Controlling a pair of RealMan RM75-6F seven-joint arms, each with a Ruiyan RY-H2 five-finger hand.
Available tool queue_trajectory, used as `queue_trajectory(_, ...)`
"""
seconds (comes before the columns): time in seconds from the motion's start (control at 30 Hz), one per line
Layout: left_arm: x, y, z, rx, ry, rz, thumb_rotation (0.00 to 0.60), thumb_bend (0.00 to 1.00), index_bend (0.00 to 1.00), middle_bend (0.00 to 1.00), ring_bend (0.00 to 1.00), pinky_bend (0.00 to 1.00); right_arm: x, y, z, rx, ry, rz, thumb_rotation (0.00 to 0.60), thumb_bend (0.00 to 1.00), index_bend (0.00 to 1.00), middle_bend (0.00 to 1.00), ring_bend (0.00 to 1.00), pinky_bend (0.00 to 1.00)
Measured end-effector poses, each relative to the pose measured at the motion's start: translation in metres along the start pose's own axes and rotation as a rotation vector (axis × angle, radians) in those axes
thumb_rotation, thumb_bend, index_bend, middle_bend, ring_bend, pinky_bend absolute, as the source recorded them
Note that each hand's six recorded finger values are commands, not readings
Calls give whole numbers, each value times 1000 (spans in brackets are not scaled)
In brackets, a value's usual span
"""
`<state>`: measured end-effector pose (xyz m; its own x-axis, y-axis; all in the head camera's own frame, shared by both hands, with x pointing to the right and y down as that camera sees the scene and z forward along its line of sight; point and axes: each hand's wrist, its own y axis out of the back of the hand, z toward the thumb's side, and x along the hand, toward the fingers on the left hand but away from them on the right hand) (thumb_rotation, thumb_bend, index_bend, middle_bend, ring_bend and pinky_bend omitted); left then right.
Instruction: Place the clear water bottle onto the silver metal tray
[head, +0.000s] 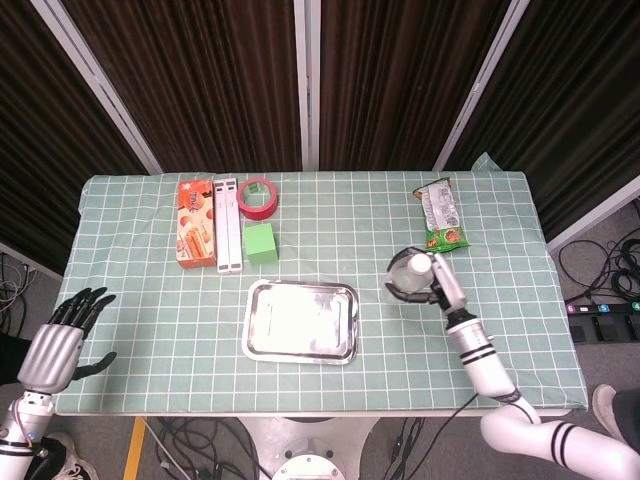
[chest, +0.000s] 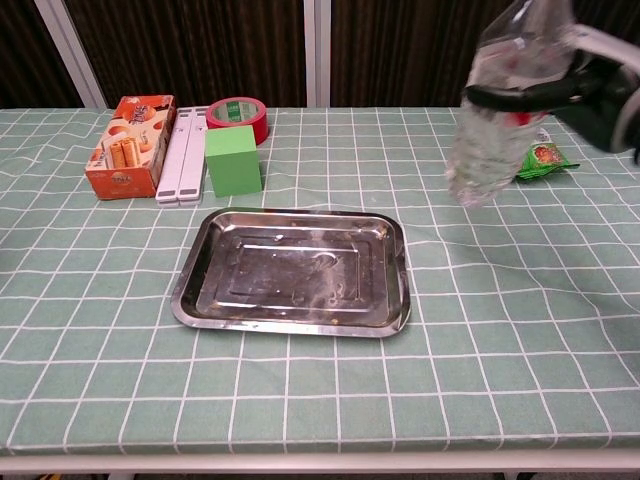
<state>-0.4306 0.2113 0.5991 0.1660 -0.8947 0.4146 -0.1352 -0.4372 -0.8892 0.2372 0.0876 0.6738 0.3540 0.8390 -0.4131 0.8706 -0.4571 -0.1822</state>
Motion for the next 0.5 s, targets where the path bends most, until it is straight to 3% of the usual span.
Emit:
queue_trajectory(0.1, 0, 0, 0, -3, 3, -1, 600, 207, 182, 187, 97, 169, -7, -24, 0, -2, 5, 29, 600, 323, 722, 569, 389, 424)
queue_trajectory(0.3, 0, 0, -2, -6, 2, -1, 600, 208, 183, 187, 97, 169, -10, -5, 1, -2, -4, 2, 600, 311, 721, 569, 389, 424)
queue_trajectory(0.5, -3, 2, -7, -7, 20, 5, 600, 207, 183, 187, 97, 169, -14, -47, -1, -52, -3, 89, 600, 300, 721, 569, 388, 424)
